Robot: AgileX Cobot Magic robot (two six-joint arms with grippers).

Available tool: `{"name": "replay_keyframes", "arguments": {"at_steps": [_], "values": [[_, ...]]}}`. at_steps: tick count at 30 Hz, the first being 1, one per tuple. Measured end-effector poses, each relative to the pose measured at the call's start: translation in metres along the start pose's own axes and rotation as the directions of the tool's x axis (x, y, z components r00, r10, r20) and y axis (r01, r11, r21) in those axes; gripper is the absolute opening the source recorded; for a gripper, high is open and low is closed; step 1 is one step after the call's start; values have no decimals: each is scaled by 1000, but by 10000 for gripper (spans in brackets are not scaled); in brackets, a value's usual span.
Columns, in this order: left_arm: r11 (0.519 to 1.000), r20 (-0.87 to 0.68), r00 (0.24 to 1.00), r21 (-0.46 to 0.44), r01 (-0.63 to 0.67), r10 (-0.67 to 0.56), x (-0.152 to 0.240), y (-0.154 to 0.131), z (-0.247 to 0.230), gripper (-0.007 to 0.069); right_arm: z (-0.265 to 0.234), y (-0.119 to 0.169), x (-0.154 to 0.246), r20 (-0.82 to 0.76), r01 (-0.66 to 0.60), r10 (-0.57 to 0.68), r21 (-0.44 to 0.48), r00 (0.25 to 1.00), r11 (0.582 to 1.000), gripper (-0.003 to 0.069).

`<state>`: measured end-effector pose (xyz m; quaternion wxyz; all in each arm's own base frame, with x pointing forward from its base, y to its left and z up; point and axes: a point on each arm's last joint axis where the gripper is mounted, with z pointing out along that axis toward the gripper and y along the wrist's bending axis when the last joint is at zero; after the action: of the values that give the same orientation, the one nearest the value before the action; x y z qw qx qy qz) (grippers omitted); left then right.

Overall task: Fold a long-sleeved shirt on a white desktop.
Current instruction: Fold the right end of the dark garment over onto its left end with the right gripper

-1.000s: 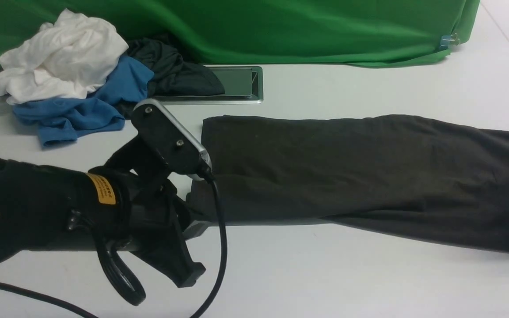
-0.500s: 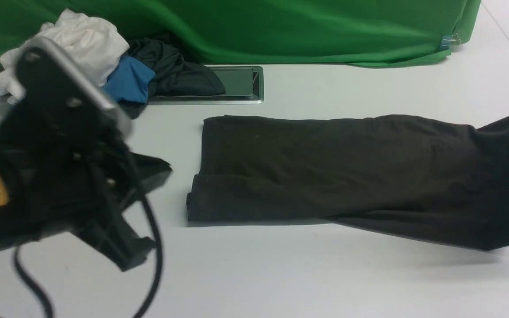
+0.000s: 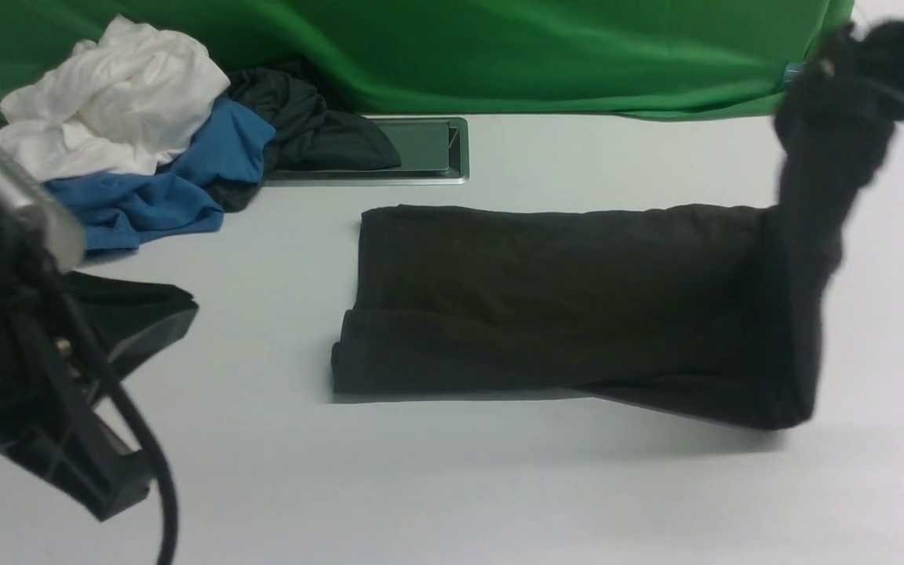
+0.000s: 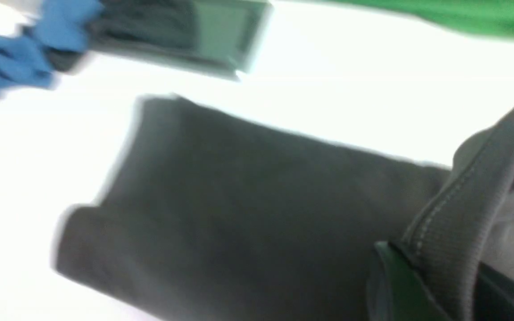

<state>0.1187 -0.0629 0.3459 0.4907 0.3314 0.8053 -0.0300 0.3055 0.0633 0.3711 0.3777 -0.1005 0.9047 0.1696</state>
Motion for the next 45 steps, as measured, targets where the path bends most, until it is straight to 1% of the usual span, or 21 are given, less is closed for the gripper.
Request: {"name": "replay_keyframes", "arguments": {"at_steps": [1, 2, 3, 5, 9, 14, 17, 18, 19, 20, 24, 27, 31, 34, 40, 42, 43, 44, 45], "values": [[1000, 0, 1000, -1, 0, 0, 0, 0, 0, 18, 1, 3, 0, 1, 2, -2, -3, 1000, 1000, 111], [1000, -8, 1000, -1, 1, -1, 1, 0, -2, 18, -1, 14, -6, 27, 26, -25, -28, 999, 999, 111], [1000, -9, 1000, -3, 2, -2, 2, 0, -2, 18, -1, 15, -6, 29, 27, -26, -31, 999, 999, 111], [1000, -30, 1000, -4, -4, 3, 4, 0, -3, 18, 1, 28, -10, 42, 41, -38, -60, 998, 997, 111], [1000, -44, 999, -4, -3, 3, 5, 0, -3, 18, 17, 45, -15, 22, 60, -58, -110, 998, 992, 111], [1000, -40, 999, -9, 1, -2, 5, 1, -5, 18, 50, 73, -19, -21, 66, -72, -210, 997, 975, 111], [1000, -40, 999, -14, 2, -3, 5, 1, -5, 18, 74, 99, -21, -45, 84, -101, -279, 994, 957, 111], [1000, -40, 999, -15, 1, -2, 5, 1, -5, 18, 76, 101, -21, -47, 87, -104, -283, 993, 955, 111], [1000, -38, 999, -18, 2, -3, 5, 1, -5, 18, 91, 116, -21, -62, 103, -129, -315, 990, 944, 111], [1000, -35, 999, -20, 6, -6, 5, 2, -5, 18, 104, 124, -18, -84, 109, -144, -331, 986, 937, 111], [1000, -34, 999, -25, 14, -15, 5, 2, -5, 18, 131, 145, -12, -127, 125, -183, -370, 975, 920, 111], [1000, -31, 999, -26, 13, -14, 5, 2, -5, 18, 164, 161, -1, -175, 132, -216, -395, 961, 909, 111], [1000, -30, 999, -26, 14, -15, 5, 2, -5, 18, 195, 170, 9, -224, 125, -232, -410, 947, 904, 111], [1000, -30, 999, -26, 14, -15, 5, 2, -5, 18, 212, 171, 17, -261, 112, -235, -413, 936, 904, 111], [1000, -24, 1000, -27, 15, -16, 4, 2, -5, 18, 228, 172, 26, -300, 60, -193, -401, 934, 914, 112], [1000, -20, 1000, -27, 16, -17, 4, 2, -5, 18, 229, 172, 25, -299, 45, -174, -393, 938, 918, 147], [999, -17, 1000, -28, 16, -17, 3, 2, -5, 18, 229, 172, 24, -297, 37, -164, -391, 941, 920, 179], [999, -16, 1000, -28, 16, -16, 3, 2, -5, 18, 229, 172, 23, -294, 32, -157, -390, 943, 920, 235], [999, -16, 1000, -28, 16, -16, 3, 2, -5, 18, 229, 172, 23, -293, 25, -149, -389, 944, 921, 275]]}}
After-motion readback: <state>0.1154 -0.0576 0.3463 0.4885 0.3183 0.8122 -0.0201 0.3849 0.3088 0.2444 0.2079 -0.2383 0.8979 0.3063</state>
